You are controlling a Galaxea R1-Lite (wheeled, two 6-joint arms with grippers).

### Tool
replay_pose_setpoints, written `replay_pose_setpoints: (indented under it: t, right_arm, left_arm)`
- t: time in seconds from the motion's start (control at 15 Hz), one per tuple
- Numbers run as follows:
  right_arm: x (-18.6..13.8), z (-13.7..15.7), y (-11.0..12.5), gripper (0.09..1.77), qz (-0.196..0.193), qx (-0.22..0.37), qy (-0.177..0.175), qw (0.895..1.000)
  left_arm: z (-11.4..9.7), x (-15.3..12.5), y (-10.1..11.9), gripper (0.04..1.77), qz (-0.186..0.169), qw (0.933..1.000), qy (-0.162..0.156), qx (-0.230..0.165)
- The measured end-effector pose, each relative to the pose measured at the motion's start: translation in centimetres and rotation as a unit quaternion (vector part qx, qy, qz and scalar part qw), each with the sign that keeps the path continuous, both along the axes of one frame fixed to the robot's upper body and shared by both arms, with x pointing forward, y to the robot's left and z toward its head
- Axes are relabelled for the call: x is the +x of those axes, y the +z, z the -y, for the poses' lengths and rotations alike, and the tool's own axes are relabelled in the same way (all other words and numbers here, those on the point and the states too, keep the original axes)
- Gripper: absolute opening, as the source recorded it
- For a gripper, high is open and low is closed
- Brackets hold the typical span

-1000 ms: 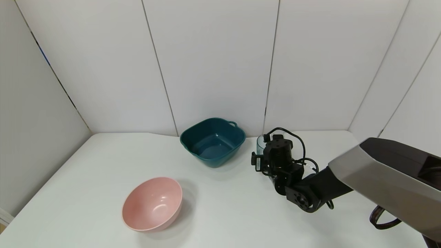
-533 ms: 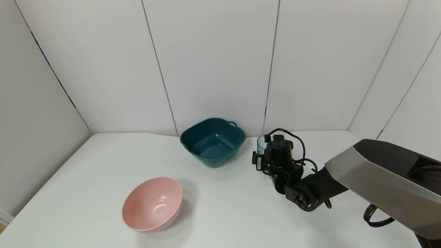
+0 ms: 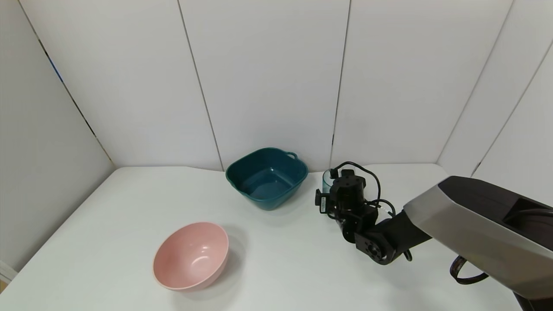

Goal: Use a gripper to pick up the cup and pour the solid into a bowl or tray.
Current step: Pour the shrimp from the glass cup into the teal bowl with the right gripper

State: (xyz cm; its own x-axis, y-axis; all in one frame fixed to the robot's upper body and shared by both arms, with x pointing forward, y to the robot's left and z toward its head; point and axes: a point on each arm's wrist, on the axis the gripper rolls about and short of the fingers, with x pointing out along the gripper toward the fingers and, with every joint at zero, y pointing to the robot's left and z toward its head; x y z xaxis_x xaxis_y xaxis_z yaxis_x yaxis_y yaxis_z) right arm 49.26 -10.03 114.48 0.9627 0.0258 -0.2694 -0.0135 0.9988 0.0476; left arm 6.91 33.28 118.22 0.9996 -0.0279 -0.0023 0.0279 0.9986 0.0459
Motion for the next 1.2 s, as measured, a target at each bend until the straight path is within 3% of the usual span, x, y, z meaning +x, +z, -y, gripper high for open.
replay_pose_setpoints:
  t: [0.13, 0.73, 0.93, 1.07, 1.2]
  right_arm:
    - [0.1, 0.0, -0.1, 1.38, 0.000, 0.000, 0.000, 1.000]
    - [-0.1, -0.1, 0.3, 1.35, -0.002, -0.002, 0.008, 1.000]
    - [0.0, 0.5, 2.5, 1.34, 0.010, -0.016, 0.035, 0.999]
    - [0.1, 1.0, 4.3, 1.34, 0.001, -0.029, 0.044, 0.999]
    - [0.4, 1.3, 6.7, 1.34, -0.001, -0.040, 0.051, 0.998]
  left_arm:
    - [0.0, 0.0, 0.0, 1.72, 0.000, 1.0000, 0.000, 0.000]
    - [0.0, 0.0, 0.0, 1.72, 0.000, 1.0000, 0.000, 0.000]
    - [0.0, 0.0, 0.0, 1.72, 0.000, 1.0000, 0.001, 0.000]
    - [-0.2, 0.0, 0.0, 1.72, 0.000, 0.9994, 0.035, 0.000]
    - [0.0, 0.0, 0.0, 1.72, 0.000, 1.0000, 0.003, 0.000]
